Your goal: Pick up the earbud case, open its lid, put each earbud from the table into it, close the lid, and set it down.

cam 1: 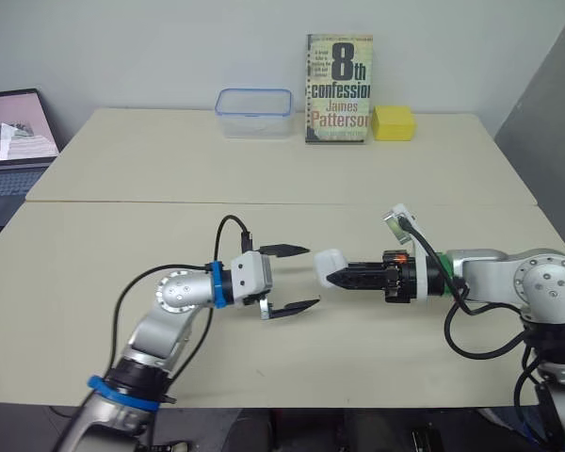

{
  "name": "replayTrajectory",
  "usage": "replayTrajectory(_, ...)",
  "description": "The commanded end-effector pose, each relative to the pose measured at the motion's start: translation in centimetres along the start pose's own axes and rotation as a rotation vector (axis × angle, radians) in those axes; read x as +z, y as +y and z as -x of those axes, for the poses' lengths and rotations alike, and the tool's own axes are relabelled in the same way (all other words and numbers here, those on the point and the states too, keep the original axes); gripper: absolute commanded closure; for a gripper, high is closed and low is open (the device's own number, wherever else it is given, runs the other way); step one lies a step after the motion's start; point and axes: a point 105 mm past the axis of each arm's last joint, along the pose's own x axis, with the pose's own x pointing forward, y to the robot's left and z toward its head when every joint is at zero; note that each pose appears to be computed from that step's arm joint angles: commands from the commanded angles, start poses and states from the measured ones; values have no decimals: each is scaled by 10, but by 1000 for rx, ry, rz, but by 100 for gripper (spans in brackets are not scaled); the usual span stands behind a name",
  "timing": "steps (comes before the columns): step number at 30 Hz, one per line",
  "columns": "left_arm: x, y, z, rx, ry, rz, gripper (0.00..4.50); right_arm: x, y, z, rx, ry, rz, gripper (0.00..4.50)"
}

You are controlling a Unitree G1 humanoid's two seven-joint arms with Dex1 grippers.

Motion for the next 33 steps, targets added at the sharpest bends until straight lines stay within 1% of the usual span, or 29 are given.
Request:
replayTrajectory(1, 22, 16, 17, 6, 55, 96, 0, 11, 0, 14, -82, 49, 244, 373)
replayTrajectory(2, 26, 17, 18, 2, 68, 105, 0, 12, -2, 17, -98, 68, 293, 373)
replayTrajectory(4, 36, 14, 16, -33, 133, 89, 0, 14, -1, 22, -141, 154, 496, 373)
replayTrajectory(6, 45, 11, 10, -45, 160, 88, 0, 14, 1, 21, -146, 210, 631, 373)
replayTrajectory(9, 58, 5, -6, -69, 148, 77, 0, 14, 7, 14, -107, 230, 712, 373)
replayTrajectory(12, 65, 1, -21, -84, 134, 58, 0, 16, 12, 7, -70, 236, 765, 373)
replayTrajectory(16, 63, 3, -32, -84, 140, 39, 0, 16, 13, 2, -44, 251, 806, 373)
replayTrajectory(19, 59, 5, -35, -87, 157, 16, 0, 16, 13, 0, -33, 257, 819, 373)
replayTrajectory(25, 62, 8, -38, -81, 138, 20, 0, 16, 13, -2, -28, 262, 826, 373)
replayTrajectory(30, 65, 4, -39, -108, 130, 30, 0, 17, 12, -3, -29, 262, 830, 373)
replayTrajectory(33, 64, 2, -40, -120, 132, 23, 58, 17, 12, -4, -27, 261, 833, 373)
